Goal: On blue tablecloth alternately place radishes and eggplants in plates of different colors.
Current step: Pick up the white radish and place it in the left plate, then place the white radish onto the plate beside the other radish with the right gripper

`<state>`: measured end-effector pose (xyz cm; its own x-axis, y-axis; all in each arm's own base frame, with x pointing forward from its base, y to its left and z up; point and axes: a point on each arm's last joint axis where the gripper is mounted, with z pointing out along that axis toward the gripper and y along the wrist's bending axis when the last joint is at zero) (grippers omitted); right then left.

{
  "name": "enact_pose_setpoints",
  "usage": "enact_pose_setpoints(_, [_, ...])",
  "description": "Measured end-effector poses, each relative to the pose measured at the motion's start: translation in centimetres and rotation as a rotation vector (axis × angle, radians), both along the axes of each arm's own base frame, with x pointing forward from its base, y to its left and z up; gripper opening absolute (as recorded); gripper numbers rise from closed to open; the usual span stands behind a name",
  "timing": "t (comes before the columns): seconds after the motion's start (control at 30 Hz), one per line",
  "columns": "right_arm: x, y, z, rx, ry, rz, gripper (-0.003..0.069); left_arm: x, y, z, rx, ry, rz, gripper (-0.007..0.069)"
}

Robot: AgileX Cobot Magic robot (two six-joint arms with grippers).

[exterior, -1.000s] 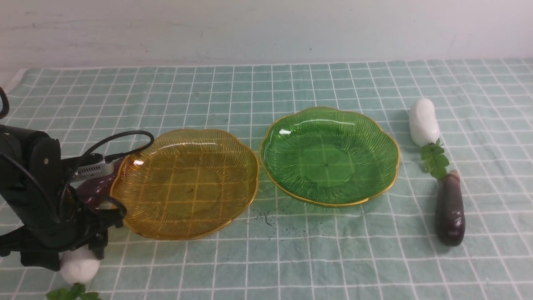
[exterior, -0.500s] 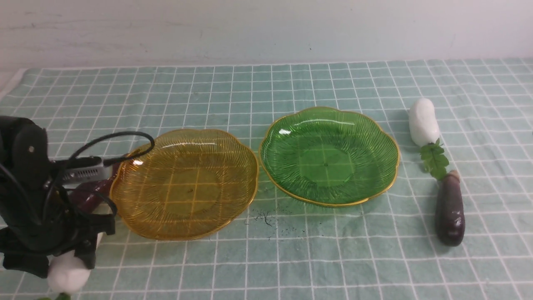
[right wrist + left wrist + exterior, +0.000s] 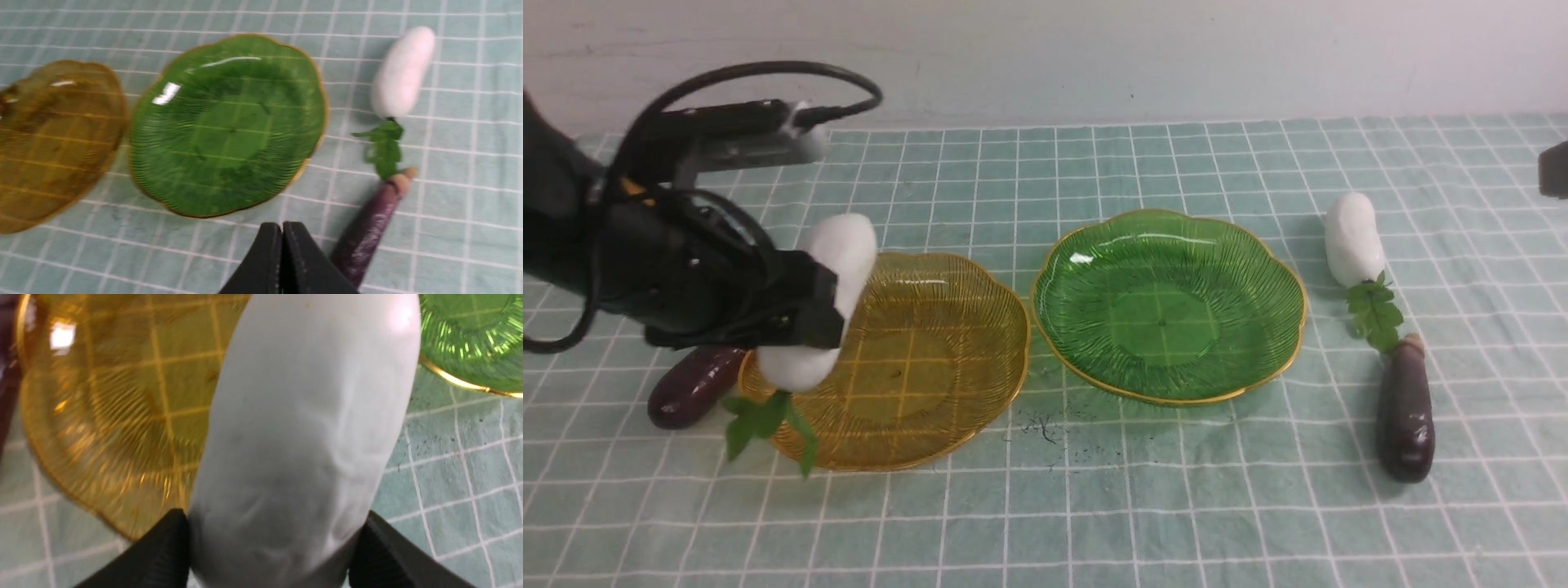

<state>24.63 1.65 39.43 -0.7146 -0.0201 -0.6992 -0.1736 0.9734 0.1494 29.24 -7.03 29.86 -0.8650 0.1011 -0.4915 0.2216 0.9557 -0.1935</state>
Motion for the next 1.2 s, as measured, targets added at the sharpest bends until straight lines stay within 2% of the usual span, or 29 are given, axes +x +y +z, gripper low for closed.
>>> enact_pose_setpoints(0.13, [3.4, -0.7, -1.2, -0.021, 0.06, -0.084, -0.0014, 2.9, -1.2, -2.6, 0.025, 0.02, -0.043, 0.0445])
enact_pose_setpoints(0.3, [9.1, -1.1, -3.9, 0.025, 0.135, -0.172, -0.0008, 6.0, -1.6, -6.1, 0.075, 0.084, -0.06, 0.0445])
enact_pose_setpoints(0.47, [13.9, -1.2, -6.9, 0.027, 0.198, -0.186, 0.0058, 7.1, -1.7, -7.5, 0.104, 0.11, -0.066, 0.0445])
enact_pose_setpoints(0.53, [17.1, -1.3, -9.8, 0.022, 0.247, -0.19, 0.0177, 7.3, -1.7, -7.4, 0.106, 0.104, -0.066, 0.051])
enact_pose_setpoints(0.6, [18.5, -1.4, -11.2, 0.02, 0.262, -0.195, 0.0248, 7.5, -1.7, -7.1, 0.105, 0.093, -0.066, 0.0555])
enact_pose_setpoints(0.63, [18.7, -1.4, -11.3, 0.02, 0.262, -0.195, 0.0258, 7.6, -1.7, -7.0, 0.105, 0.091, -0.066, 0.056])
enact_pose_setpoints(0.67, [20.0, -1.4, -12.8, 0.023, 0.269, -0.203, 0.0348, 7.7, -1.8, -6.6, 0.102, 0.081, -0.065, 0.0591])
enact_pose_setpoints(0.7, [20.8, -1.5, -13.2, 0.027, 0.261, -0.211, 0.0393, 7.9, -1.8, -6.3, 0.101, 0.078, -0.067, 0.0606])
enact_pose_setpoints(0.73, [22.1, -1.5, -14.6, 0.032, 0.257, -0.222, 0.0481, 8.0, -1.9, -5.8, 0.1, 0.079, -0.071, 0.0617])
enact_pose_setpoints(0.8, [23.7, -1.6, -16.5, 0.031, 0.26, -0.227, 0.0589, 8.0, -1.9, -4.9, 0.1, 0.102, -0.083, 0.061])
enact_pose_setpoints(0.87, [25.0, -1.6, -18.8, 0.03, 0.277, -0.23, 0.0655, 7.8, -2.0, -3.8, 0.102, 0.146, -0.098, 0.0529])
enact_pose_setpoints(0.9, [25.6, -1.7, -20.1, 0.028, 0.292, -0.231, 0.0666, 7.6, -2.0, -3.5, 0.105, 0.176, -0.108, 0.0449])
enact_pose_setpoints(0.97, [26.2, -1.7, -22.0, 0.028, 0.319, -0.234, 0.0667, 6.9, -1.9, -2.6, 0.11, 0.214, -0.123, 0.0223])
enact_pose_setpoints(1.03, [26.5, -1.7, -23.0, 0.031, 0.339, -0.239, 0.064, 6.0, -1.8, -1.4, 0.116, 0.213, -0.137, 0.0096])
enact_pose_setpoints(1.13, [26.7, -1.7, -23.2, 0.036, 0.353, -0.246, 0.0457, 4.0, -1.4, 1.8, 0.112, 0.163, -0.15, 0.0009])
enact_pose_setpoints(1.2, [26.7, -1.7, -22.4, 0.035, 0.349, -0.241, 0.0454, 2.8, -1.1, 3.7, 0.106, 0.118, -0.151, -0.0002])
